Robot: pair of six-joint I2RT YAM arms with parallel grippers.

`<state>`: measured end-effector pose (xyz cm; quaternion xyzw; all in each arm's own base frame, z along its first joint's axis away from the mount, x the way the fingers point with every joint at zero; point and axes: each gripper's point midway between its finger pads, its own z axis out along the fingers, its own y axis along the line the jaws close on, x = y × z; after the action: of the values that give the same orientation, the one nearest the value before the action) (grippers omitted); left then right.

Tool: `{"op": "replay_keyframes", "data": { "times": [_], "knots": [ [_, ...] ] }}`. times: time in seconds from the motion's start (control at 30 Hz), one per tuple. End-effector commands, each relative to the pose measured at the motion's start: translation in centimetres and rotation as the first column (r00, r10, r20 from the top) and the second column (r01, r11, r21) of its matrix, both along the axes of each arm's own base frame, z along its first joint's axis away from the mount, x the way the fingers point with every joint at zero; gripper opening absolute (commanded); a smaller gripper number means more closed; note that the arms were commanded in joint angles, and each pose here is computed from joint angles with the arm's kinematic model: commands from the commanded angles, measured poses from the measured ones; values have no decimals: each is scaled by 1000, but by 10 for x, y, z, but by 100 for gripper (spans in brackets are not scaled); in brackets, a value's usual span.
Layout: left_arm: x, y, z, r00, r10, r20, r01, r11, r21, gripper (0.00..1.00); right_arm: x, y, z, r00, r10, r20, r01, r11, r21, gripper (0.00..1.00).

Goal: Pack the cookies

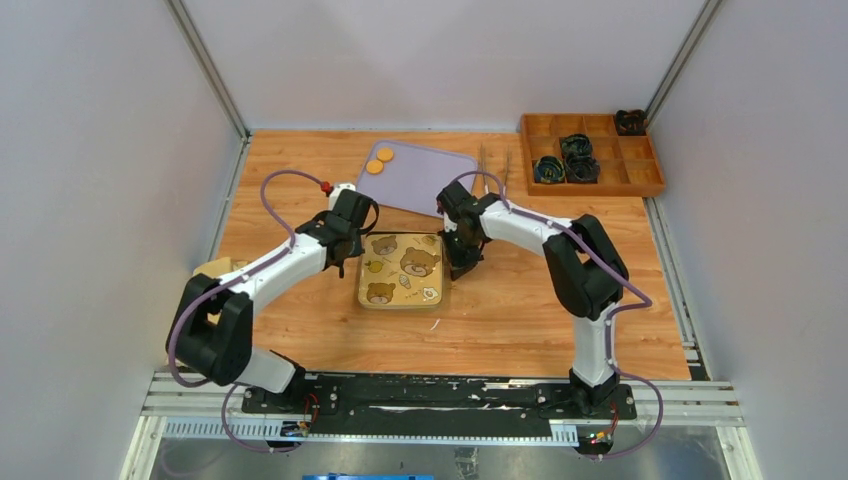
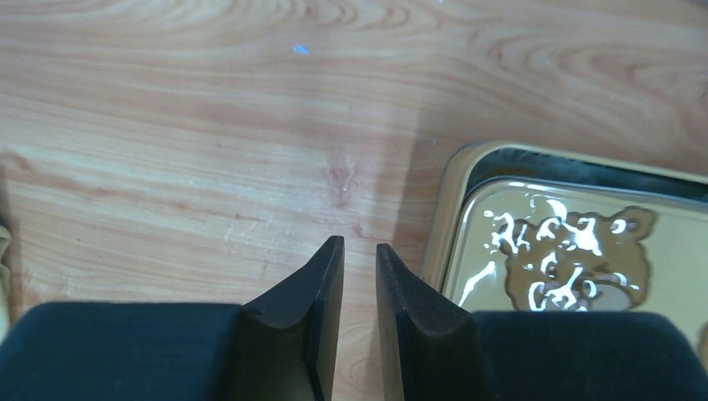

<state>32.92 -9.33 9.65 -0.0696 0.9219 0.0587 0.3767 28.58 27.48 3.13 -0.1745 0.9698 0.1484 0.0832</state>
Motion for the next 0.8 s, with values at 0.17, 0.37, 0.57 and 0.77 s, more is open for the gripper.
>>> {"op": "replay_keyframes", "data": {
  "times": [0.17,0.37,0.57,0.77],
  "knots": [
    [7,-1,-19,1000,6,-24,-5,1000,29,26,-51,-44,43,995,77,61,-67,986,-156,0],
    [7,-2,-27,999,13,-49,-11,999,35,26,-75,-26,62,990,132,57,-126,986,-105,0],
    [3,-5,-36,997,-1,-81,2,1000,9,26,-82,-3,41,985,171,-12,-171,983,-68,0],
    [4,-23,-33,996,-66,-60,61,995,-79,25,-71,26,31,983,185,-10,-185,982,-38,0]
  ]
}}
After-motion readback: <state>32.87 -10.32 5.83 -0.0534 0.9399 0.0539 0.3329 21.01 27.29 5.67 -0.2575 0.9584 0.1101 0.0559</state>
